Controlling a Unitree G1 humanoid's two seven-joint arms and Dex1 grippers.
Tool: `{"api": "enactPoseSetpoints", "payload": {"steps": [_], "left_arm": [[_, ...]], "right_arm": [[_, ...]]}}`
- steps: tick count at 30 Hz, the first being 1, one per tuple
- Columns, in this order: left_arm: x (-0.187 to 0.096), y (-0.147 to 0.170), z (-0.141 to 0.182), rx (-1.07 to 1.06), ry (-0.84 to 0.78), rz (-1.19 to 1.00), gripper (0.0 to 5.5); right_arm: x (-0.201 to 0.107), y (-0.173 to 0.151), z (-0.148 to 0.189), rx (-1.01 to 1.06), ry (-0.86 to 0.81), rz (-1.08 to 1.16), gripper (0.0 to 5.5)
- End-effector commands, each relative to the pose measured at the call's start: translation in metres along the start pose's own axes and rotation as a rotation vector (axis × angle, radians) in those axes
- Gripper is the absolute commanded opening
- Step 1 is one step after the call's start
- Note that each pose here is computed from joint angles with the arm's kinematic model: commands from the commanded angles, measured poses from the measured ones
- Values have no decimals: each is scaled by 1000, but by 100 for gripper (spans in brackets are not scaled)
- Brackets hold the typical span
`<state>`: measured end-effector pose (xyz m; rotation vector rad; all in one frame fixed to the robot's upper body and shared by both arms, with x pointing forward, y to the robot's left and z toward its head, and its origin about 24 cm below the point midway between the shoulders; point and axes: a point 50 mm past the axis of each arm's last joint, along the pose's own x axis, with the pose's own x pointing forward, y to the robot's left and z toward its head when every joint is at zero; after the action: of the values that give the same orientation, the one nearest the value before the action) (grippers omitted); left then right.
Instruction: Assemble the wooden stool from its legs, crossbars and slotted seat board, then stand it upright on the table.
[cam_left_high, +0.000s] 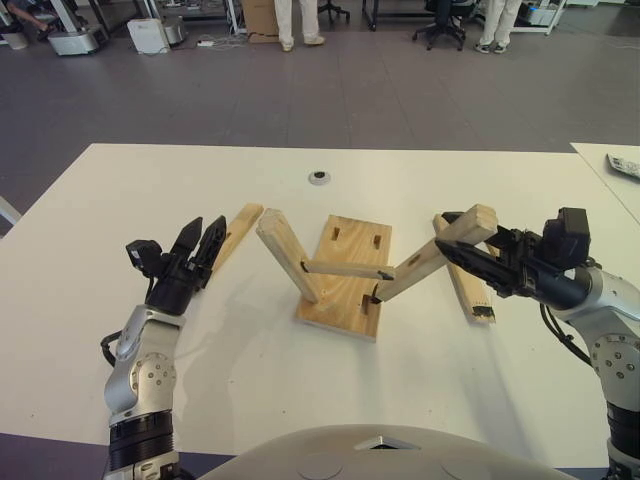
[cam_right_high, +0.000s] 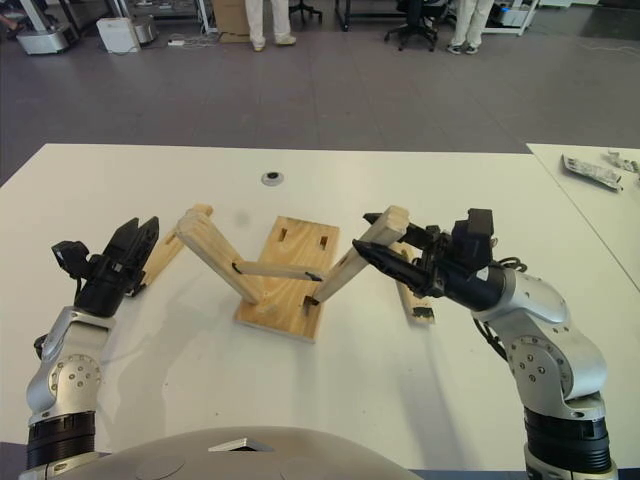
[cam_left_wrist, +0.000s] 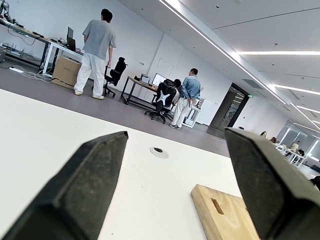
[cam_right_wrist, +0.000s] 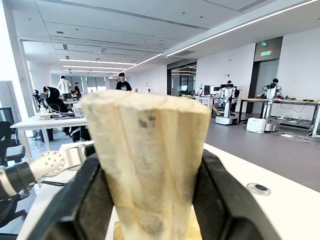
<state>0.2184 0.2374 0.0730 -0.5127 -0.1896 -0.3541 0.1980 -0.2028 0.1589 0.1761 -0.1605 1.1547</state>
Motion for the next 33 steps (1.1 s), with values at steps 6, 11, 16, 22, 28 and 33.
{"api": "enactPoseSetpoints", "payload": {"steps": [6, 11, 16, 22, 28, 33], "left_arm": [[4, -2, 4, -21, -4, -50, 354], [7, -1, 7, -22, -4, -62, 354], [8, -3, 8, -26, -4, -70, 354], [8, -6, 5, -37, -5, -71, 354], [10, -9, 4, -44, -7, -79, 354], [11, -11, 2, -52, -3, -87, 354]], "right_arm": [[4, 9, -15, 71, -12, 23, 207], [-2, 6, -26, 84, 0, -16, 207], [-4, -14, -19, 20, 53, 1, 207], [10, -22, -12, -28, 127, 114, 207], [17, -27, -24, -7, 207, 160, 207], [24, -32, -34, -10, 237, 150, 207]]}}
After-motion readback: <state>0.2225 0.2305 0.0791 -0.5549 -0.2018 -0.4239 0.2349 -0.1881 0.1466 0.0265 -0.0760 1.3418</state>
